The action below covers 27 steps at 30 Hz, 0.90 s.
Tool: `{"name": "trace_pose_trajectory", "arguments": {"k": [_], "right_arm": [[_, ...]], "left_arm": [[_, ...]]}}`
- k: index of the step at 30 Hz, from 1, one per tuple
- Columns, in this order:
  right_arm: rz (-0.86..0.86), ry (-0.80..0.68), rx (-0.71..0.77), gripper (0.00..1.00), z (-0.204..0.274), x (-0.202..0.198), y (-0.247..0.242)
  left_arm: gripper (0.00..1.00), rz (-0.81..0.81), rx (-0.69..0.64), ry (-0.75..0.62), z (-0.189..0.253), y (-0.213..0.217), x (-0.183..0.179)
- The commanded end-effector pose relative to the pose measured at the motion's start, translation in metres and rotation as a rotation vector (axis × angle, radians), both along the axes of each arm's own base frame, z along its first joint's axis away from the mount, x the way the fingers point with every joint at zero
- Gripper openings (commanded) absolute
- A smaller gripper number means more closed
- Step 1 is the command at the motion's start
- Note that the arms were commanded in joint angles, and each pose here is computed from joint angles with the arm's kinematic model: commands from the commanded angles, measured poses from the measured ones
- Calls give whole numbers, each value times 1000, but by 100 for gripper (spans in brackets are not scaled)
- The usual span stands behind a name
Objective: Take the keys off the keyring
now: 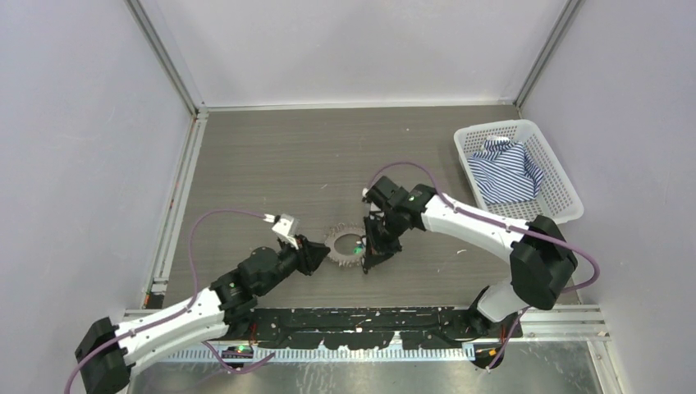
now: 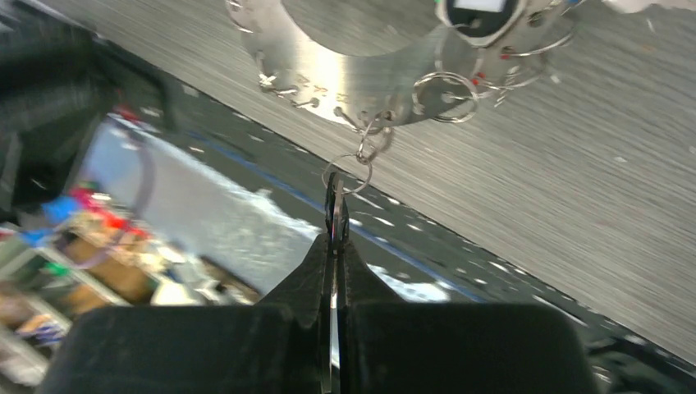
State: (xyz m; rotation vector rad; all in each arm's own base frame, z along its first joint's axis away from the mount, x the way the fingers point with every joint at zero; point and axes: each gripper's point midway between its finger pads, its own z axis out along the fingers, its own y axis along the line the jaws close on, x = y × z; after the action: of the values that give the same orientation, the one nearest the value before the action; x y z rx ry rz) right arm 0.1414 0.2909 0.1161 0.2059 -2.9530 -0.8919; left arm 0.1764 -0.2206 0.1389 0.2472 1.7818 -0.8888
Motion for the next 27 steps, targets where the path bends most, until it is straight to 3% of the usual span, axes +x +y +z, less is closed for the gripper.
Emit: {"name": "trace_pose_trajectory", "arguments": {"k": [1,10,16,27], "right_arm": [[157,-168,-204,1,-26,-18,-39],[204,-291,-339,1,-55,-22,-62],[190,-343,-311,1,-54,-16,-59],[190,-403,-275,1,-35,-8,-52]], "left_arm": [[22,-56,-19,183,-18,-24,-8],[24,-176,-16,106,-7,-64,2],[26,-329,-56,77,-2,-88,-12],[23,-419,-73,29,-16,-123,-30]]}}
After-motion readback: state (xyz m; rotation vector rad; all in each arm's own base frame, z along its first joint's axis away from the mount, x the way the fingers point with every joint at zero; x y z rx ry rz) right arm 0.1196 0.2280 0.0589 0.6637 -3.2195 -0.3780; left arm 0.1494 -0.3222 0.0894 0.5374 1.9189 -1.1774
